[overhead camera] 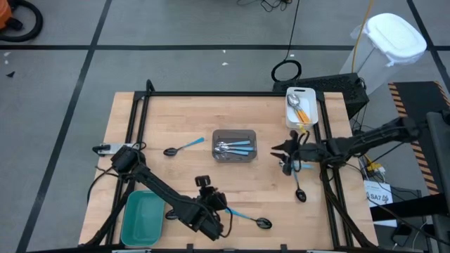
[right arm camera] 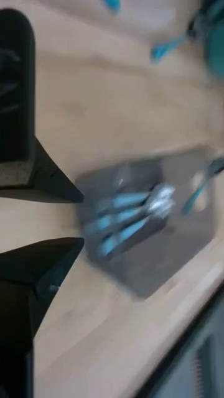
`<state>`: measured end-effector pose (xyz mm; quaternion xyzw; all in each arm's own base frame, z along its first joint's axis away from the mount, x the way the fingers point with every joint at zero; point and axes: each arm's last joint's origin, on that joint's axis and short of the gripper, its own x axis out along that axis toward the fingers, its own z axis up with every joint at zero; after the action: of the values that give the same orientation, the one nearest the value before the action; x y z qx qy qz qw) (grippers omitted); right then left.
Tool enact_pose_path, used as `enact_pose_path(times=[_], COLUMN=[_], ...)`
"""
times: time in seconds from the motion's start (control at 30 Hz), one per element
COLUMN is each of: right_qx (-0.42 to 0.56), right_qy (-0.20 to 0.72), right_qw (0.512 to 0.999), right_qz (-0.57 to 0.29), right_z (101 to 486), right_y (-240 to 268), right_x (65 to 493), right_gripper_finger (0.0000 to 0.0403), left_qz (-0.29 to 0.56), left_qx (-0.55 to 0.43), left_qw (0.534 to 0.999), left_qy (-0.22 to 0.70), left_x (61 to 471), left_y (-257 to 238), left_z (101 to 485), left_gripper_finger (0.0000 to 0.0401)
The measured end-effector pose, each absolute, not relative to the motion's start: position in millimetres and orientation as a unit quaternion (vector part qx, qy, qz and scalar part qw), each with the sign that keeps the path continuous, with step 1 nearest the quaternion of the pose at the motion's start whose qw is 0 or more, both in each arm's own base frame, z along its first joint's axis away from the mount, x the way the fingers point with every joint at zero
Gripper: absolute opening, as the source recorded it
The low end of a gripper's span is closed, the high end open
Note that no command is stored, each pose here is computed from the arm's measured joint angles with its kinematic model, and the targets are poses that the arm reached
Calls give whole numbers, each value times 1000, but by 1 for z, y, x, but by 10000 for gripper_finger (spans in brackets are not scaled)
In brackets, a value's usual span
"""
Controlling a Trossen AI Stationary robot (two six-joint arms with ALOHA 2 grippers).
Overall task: Sort silverware by color (type)
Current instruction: Put the light blue spoon into the black bin
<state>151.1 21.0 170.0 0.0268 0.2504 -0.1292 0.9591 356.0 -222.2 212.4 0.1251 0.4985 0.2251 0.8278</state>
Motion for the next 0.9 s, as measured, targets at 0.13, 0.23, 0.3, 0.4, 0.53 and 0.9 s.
enact_pose_path(times=[0.13, 0.23, 0.3, 0.4, 0.53, 0.9], right_qx=[-1, -14, -17, -12, 7, 42], right_qy=[237, 238, 239, 239, 258, 430], right_qw=[967, 968, 968, 969, 966, 899], right_qz=[-93, -79, -74, -63, -33, -77], right_z=[173, 173, 173, 173, 171, 188], right_y=[30, 33, 35, 38, 43, 61], right_x=[152, 151, 151, 150, 147, 146], right_gripper_finger=[92, 92, 92, 92, 92, 92], left_qz=[198, 184, 181, 180, 200, 162], left_qx=[77, 70, 68, 66, 77, 112], left_qw=[830, 829, 829, 831, 844, 898], left_qy=[516, 524, 525, 521, 492, 393], left_x=[360, 359, 358, 355, 351, 371], left_y=[-225, -227, -229, -235, -240, -249], left_z=[211, 211, 211, 211, 212, 200], left_gripper_finger=[88, 88, 88, 88, 88, 88])
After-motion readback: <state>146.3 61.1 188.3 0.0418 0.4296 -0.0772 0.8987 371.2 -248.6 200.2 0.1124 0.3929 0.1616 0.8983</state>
